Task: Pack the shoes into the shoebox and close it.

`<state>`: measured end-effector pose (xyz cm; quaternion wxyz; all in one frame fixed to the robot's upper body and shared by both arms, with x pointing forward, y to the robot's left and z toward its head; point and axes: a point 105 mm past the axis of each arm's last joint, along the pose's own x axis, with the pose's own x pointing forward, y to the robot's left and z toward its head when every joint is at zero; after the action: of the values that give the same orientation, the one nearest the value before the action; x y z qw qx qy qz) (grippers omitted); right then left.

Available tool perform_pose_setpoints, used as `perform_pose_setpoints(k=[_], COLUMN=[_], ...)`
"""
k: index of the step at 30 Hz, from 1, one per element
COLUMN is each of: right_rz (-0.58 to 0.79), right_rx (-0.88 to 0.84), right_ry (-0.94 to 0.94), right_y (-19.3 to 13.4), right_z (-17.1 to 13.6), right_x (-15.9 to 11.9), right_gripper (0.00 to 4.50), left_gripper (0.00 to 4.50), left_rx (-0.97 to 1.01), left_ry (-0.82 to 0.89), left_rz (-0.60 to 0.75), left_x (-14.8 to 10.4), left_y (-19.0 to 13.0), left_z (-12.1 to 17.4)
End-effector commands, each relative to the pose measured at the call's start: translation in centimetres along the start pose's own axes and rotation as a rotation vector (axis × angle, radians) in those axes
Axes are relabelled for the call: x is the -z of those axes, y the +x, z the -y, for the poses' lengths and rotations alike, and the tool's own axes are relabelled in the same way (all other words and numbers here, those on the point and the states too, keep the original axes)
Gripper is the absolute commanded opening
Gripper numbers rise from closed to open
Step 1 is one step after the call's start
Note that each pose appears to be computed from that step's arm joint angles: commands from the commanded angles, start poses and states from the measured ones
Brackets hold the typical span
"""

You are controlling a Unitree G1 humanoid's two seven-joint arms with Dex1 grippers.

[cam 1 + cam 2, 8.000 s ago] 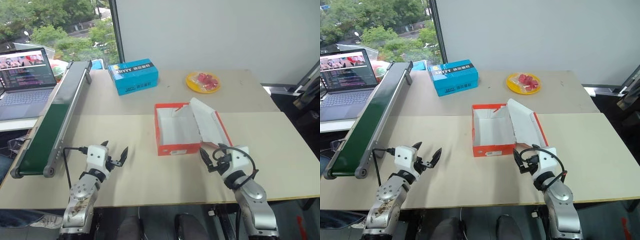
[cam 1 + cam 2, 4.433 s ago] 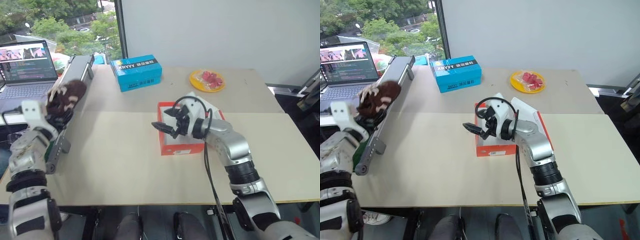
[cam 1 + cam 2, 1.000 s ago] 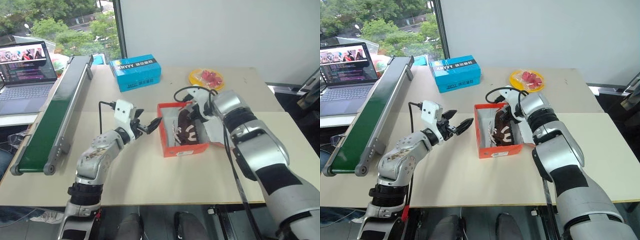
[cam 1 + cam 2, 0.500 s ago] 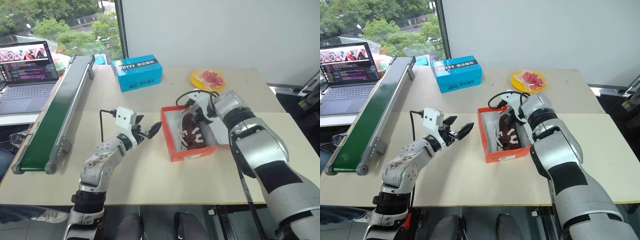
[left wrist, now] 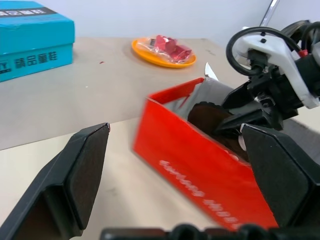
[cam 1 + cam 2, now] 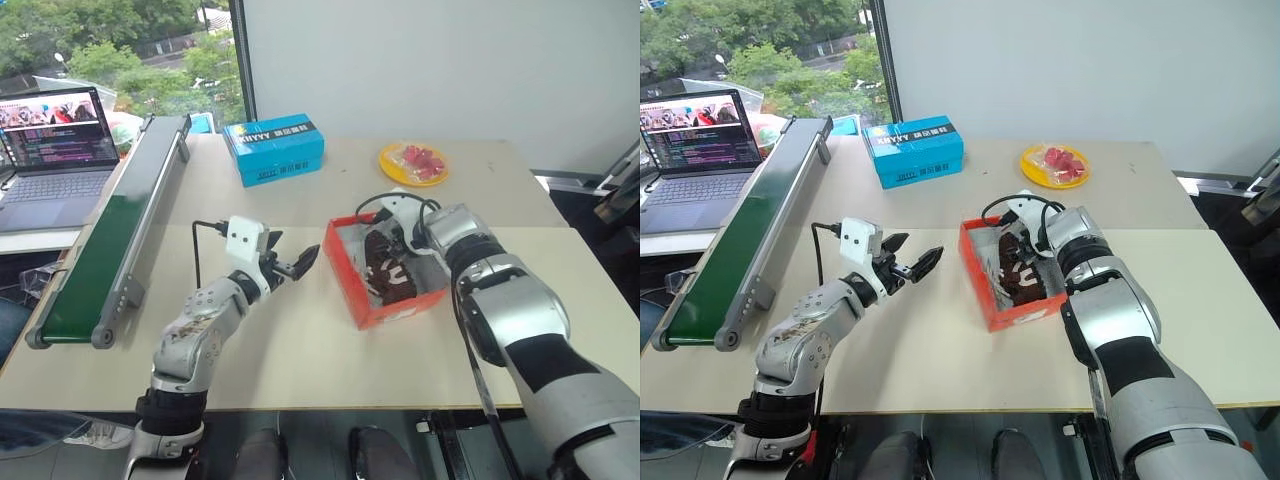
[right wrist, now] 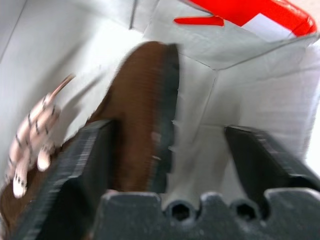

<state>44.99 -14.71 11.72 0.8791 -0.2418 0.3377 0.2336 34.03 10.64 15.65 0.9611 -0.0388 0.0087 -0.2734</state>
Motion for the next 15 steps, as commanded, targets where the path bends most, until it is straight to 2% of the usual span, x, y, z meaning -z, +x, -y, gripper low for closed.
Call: perform_pose_setpoints(k=[1,4,6,9,12,15], right_rz=[0.071,0.17,0.223,0.383,0.529,0.599], right_rx=[0.027,-0.039,-0.057,-0.075,-0.019,-0.076], right_ry=[0.048,0.116,0.127,0.098,-0.028,0.036], right_y=[-2.2,-4.4,-5.6,-7.8,-9.7,-9.3], right_z=[1.5,1.4,1.3,0.9,0.2,-1.3], right_x=[-2.7,-5.6,-6.4,-7.8,-8.5,-8.2], right_gripper=[4.44,4.44,4.44,4.44,4.44,4.44], left_gripper=[4.5,4.5,4.5,4.5,4.5,4.5], left_rx=[-0.043,-0.105,-0.126,-0.155,-0.194,-0.267], left_ry=[0.035,0.048,0.051,0.065,0.084,0.079], left_rz=[0.056,0.065,0.066,0.068,0.073,0.095], left_x=[-1.8,-2.2,-2.3,-2.5,-2.8,-3.4], left_y=[-0.9,-1.4,-1.7,-2.0,-2.3,-3.0], left_z=[-1.0,-2.3,-2.8,-3.4,-4.1,-5.5])
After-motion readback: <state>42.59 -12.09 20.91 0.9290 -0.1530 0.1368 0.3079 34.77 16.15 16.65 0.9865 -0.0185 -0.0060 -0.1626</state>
